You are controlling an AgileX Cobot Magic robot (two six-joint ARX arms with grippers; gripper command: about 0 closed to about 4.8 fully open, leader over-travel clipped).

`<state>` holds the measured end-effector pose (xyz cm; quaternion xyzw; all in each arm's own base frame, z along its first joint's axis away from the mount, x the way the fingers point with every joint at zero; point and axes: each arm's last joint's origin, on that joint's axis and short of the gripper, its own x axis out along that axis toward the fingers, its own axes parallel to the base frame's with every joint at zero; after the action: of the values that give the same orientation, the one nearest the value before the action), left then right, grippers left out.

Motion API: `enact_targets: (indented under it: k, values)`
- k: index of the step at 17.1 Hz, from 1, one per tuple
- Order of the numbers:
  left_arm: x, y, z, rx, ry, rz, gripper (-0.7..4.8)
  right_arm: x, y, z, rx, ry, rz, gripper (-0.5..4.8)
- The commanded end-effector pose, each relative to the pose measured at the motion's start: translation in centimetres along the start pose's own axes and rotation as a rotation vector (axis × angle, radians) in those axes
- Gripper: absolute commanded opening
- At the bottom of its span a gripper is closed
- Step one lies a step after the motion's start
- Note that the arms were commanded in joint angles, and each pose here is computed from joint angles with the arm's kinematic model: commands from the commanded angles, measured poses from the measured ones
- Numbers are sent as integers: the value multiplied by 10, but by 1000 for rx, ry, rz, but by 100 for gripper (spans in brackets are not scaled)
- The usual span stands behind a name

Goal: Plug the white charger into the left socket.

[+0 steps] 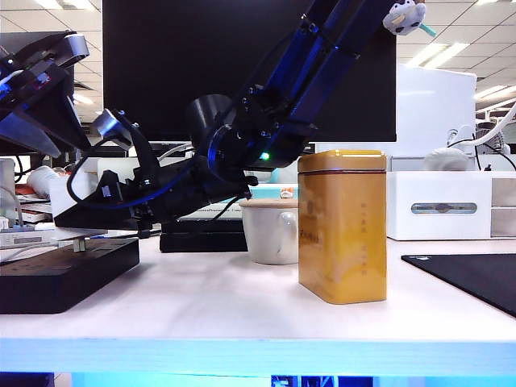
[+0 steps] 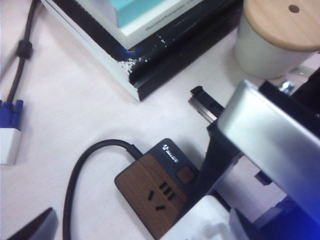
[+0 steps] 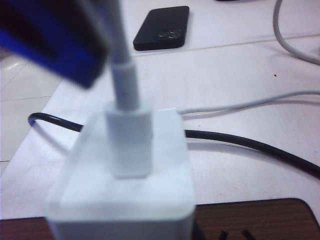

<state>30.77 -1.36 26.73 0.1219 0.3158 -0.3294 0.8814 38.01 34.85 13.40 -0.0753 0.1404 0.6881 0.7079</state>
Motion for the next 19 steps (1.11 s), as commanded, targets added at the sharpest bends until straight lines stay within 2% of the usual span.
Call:
enact_targets:
  k: [1, 5, 7, 9, 15, 19]
  values:
    - [-3, 1, 3, -4, -15, 5, 479, -3, -8, -24, 67, 114, -128, 0]
    - [-3, -1, -2, -30, 36, -3, 479, -4, -6, -31, 33, 182, -124, -1]
    - [-3, 0, -6, -30, 130, 91, 479, -5, -4, -38, 30, 252, -124, -1]
    - [-3, 0, -8, -30, 160, 122, 479, -6, -4, -40, 39, 263, -120, -1]
    - [-1, -1, -10, -44, 186, 117, 479, -5, -5, -33, 32, 188, -76, -1]
    - [5, -10, -5, -36, 153, 50, 479, -4, -8, -24, 42, 102, -94, -1]
